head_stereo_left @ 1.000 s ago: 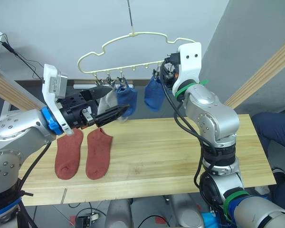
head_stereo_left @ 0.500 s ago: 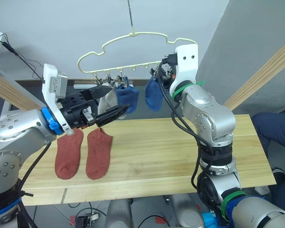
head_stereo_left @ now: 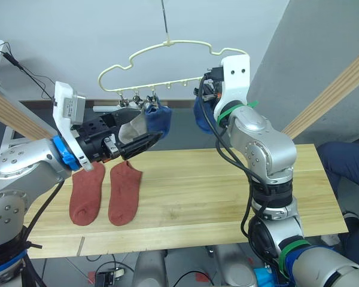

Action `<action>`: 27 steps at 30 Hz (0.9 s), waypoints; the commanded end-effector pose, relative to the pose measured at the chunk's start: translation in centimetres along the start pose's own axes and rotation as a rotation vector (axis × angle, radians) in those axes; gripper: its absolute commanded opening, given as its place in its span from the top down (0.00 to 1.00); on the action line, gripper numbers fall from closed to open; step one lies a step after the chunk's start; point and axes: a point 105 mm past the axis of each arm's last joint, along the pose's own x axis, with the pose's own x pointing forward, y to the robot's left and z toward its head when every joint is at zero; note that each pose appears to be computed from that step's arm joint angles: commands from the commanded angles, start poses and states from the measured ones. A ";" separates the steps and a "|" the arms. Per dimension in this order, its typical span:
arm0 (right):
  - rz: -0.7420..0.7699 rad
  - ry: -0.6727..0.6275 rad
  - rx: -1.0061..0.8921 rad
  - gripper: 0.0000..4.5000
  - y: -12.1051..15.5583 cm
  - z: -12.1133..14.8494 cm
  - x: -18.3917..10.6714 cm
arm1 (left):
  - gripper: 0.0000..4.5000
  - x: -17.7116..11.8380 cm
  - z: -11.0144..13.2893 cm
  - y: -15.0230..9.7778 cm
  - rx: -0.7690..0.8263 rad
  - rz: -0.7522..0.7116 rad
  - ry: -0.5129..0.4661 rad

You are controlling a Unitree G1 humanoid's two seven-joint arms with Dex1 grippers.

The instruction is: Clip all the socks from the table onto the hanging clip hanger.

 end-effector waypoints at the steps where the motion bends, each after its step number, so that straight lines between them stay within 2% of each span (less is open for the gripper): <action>1: 0.000 -0.076 -0.002 0.76 0.2 1.9 -0.2 | 0.04 0.0 0.8 -0.8 0.042 -0.023 -0.033; 9: -0.001 -0.081 -0.005 0.76 0.1 2.1 -0.1 | 0.04 0.0 0.8 -0.8 0.042 -0.020 -0.034; 15: -0.007 -0.081 -0.010 0.94 0.0 2.1 -0.1 | 0.04 0.0 0.6 -0.8 0.039 -0.019 -0.029; 27: -0.011 -0.082 -0.005 0.97 -0.2 2.3 -0.1 | 0.04 0.0 0.3 -0.8 0.033 -0.019 -0.020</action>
